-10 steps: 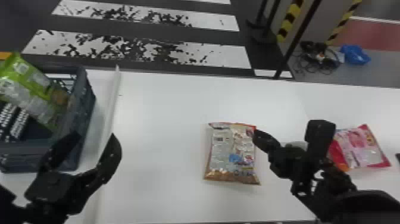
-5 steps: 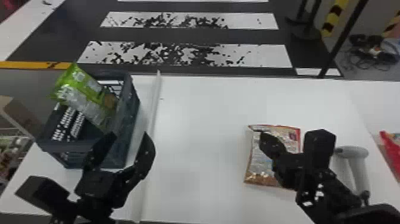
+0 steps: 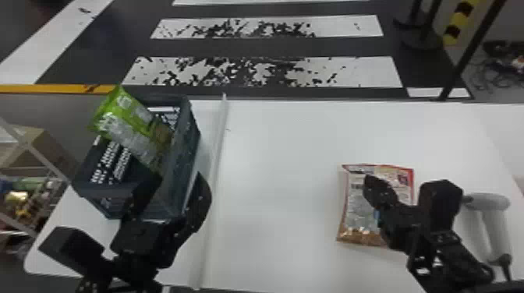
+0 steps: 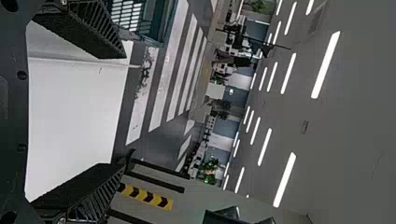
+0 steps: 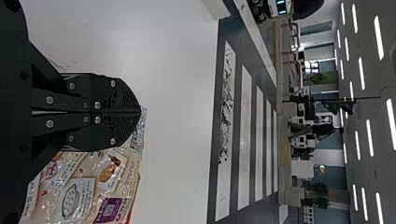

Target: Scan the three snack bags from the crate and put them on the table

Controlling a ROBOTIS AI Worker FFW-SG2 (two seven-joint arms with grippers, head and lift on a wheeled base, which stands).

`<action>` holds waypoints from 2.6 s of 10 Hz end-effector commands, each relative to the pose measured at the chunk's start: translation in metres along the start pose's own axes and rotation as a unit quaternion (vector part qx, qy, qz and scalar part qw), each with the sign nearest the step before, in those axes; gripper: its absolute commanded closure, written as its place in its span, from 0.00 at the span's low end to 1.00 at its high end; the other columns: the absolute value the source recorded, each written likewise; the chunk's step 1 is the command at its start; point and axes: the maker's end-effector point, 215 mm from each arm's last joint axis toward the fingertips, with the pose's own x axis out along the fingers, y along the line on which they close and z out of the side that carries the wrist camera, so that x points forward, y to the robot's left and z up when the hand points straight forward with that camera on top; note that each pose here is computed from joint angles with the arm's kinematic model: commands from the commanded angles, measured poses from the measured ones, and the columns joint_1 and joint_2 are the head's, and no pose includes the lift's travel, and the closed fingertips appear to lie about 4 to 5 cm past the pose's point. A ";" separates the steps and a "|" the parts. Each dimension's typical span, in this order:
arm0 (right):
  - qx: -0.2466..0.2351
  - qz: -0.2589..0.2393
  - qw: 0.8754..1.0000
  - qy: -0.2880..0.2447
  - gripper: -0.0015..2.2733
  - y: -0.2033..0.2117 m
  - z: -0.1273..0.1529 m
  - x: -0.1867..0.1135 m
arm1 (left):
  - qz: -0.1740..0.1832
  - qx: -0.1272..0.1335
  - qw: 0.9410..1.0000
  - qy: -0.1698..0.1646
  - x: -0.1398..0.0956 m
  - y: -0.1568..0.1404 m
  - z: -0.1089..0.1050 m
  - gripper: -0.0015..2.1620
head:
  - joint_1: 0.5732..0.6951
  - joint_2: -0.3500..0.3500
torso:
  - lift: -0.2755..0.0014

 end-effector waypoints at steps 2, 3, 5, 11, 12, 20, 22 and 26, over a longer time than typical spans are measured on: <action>-0.012 -0.009 1.000 0.005 0.90 -0.012 -0.012 0.012 | -0.001 -0.001 1.000 0.001 0.002 0.000 -0.002 0.02 | 1.00 0.60 | 0.66; -0.016 -0.009 1.000 0.011 0.90 -0.014 -0.023 0.018 | 0.000 -0.002 1.000 0.006 0.003 0.002 -0.008 0.02 | 1.00 0.60 | 0.66; -0.029 0.001 0.999 0.014 0.90 -0.014 -0.037 0.022 | 0.001 -0.002 1.000 0.010 0.003 0.005 -0.014 0.02 | 1.00 0.59 | 0.66; -0.052 0.043 0.997 0.029 0.90 -0.006 -0.064 0.006 | -0.002 -0.005 1.000 0.006 0.006 0.004 -0.011 0.02 | 1.00 0.59 | 0.66; -0.052 0.050 0.997 0.030 0.90 0.000 -0.066 0.002 | -0.002 -0.007 1.000 0.005 0.006 0.003 -0.011 0.02 | 1.00 0.59 | 0.66; 0.031 0.004 0.998 -0.054 0.00 -0.076 0.052 -0.076 | -0.008 -0.012 1.000 -0.001 0.007 -0.004 -0.005 0.02 | 1.00 0.51 | 0.66; 0.038 -0.033 0.997 -0.055 0.02 -0.130 0.053 -0.100 | -0.008 -0.013 1.000 -0.001 0.007 -0.004 -0.006 0.02 | 1.00 0.42 | 0.66; 0.045 -0.088 0.995 -0.009 0.04 -0.202 0.009 -0.126 | -0.014 -0.019 1.000 0.000 0.009 -0.007 -0.012 0.02 | 1.00 0.20 | 0.66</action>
